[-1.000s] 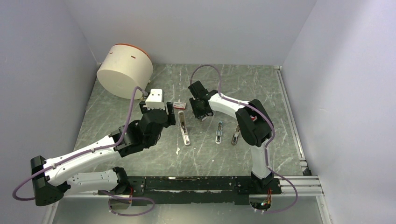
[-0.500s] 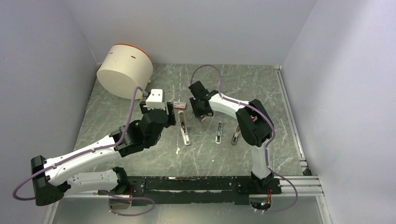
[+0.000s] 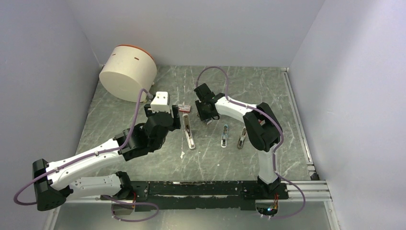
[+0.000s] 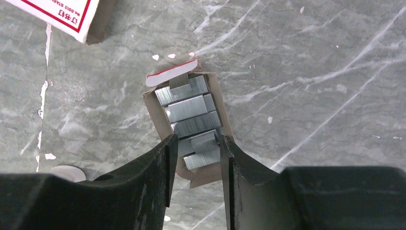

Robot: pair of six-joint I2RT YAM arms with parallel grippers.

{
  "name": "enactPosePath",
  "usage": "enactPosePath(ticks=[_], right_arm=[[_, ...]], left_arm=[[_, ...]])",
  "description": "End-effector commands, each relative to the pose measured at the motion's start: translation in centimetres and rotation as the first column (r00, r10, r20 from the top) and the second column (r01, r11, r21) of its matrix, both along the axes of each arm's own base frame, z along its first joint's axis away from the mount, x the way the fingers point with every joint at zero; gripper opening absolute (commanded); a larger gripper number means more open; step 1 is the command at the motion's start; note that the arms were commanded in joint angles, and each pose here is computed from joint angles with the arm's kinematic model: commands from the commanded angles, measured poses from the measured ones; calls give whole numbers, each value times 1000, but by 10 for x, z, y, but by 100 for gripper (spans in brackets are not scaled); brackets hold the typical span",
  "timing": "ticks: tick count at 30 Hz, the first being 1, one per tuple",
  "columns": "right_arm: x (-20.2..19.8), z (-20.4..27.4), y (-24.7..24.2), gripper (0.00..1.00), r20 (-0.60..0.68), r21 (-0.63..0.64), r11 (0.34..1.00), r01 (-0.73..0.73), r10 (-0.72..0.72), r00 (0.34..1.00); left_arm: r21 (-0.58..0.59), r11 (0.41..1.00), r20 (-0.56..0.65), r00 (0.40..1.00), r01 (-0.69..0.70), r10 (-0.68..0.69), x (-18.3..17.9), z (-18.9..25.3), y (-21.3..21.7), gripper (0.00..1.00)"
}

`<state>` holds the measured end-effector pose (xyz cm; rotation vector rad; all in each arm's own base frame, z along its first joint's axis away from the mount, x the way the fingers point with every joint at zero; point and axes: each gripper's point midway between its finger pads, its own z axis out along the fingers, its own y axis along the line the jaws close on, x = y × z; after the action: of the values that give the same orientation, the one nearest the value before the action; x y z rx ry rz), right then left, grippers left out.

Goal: Load the staples into the stapler

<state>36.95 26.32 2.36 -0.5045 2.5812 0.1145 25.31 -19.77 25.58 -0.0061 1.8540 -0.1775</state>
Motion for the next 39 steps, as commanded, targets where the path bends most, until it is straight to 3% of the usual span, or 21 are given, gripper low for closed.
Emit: enactPosePath(ticks=[1, 10, 22, 39], right_arm=[[4, 17, -2, 41, 40, 20, 1000, 14, -15, 999], [2, 6, -7, 30, 16, -7, 1000, 29, -28, 999], [3, -1, -11, 37, 3, -12, 1000, 28, -28, 1000], [3, -1, -9, 24, -7, 22, 999, 24, -24, 1000]], left_arm=[[-10, 1000, -2, 1000, 2, -2, 1, 2, -1, 74], [-7, 1000, -4, 1000, 1, -1, 1, 0, -1, 74], [-7, 1000, -4, 1000, 0, 0, 1, 0, -1, 74], [-2, 1000, -5, 1000, -1, 1, 2, 0, -1, 74]])
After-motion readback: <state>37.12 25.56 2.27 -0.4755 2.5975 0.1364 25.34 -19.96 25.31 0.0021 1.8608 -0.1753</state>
